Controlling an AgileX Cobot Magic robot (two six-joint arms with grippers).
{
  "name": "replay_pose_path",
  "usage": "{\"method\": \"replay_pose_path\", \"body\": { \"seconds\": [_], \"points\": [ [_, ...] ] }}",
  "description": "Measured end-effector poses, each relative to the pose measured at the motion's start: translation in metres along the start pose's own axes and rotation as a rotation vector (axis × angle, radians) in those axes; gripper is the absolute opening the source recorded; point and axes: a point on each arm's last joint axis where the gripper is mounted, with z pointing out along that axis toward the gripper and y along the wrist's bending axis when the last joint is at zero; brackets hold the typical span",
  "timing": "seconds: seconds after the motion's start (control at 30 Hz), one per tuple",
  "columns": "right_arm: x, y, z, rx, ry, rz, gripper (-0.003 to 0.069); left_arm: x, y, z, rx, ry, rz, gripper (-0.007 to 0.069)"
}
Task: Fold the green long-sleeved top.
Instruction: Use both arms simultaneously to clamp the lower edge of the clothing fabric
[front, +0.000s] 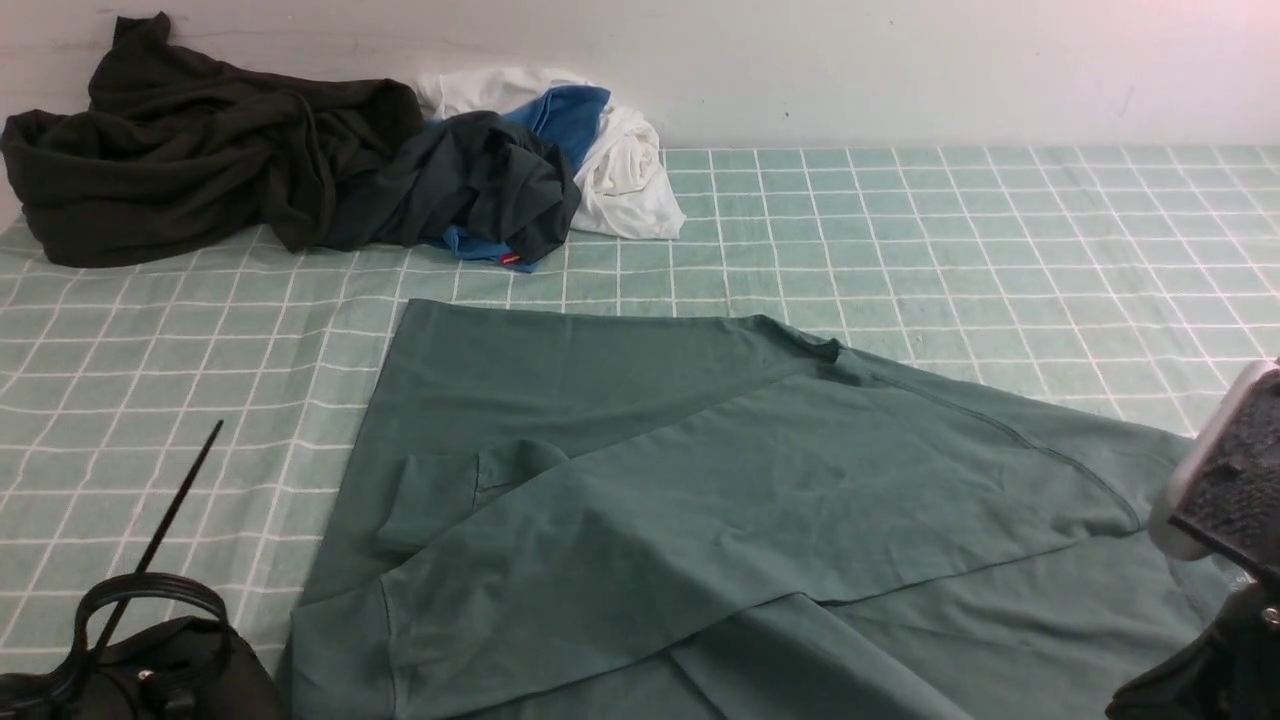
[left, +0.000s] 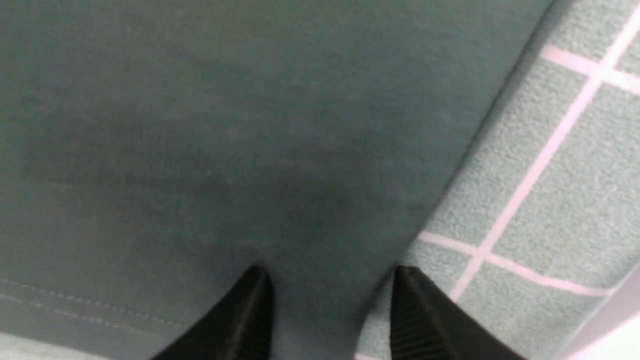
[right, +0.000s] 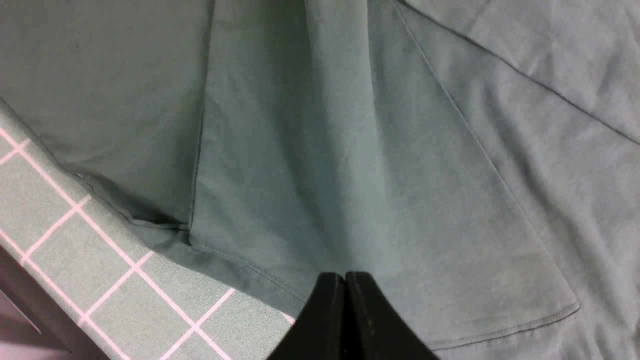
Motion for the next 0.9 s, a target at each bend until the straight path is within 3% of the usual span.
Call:
{"method": "replay_pose_path", "body": {
  "seconds": [0.2, 0.47, 0.67, 0.77, 0.9],
  "points": [
    [0.0, 0.0, 0.0, 0.0, 0.0, 0.0, -0.0014, -0.008, 0.007, -0.004, -0.018, 0.019, -0.087, 0.0216],
    [0.0, 0.0, 0.0, 0.0, 0.0, -0.001, -0.0014, -0.017, 0.014, -0.016, -0.053, -0.006, -0.141, 0.0039],
    [0.0, 0.0, 0.0, 0.0, 0.0, -0.049, -0.0005, -0.017, 0.014, -0.016, -0.054, -0.008, -0.148, 0.0016],
    [0.0, 0.0, 0.0, -0.002, 0.005, -0.141, 0.0036, -0.016, 0.014, -0.019, -0.058, -0.004, -0.17, 0.0016],
    [0.009, 0.001, 0.01, -0.014, 0.051, -0.307, 0.0206, -0.004, 0.013, -0.035, -0.086, -0.024, -0.239, 0.0016]
  ]
}}
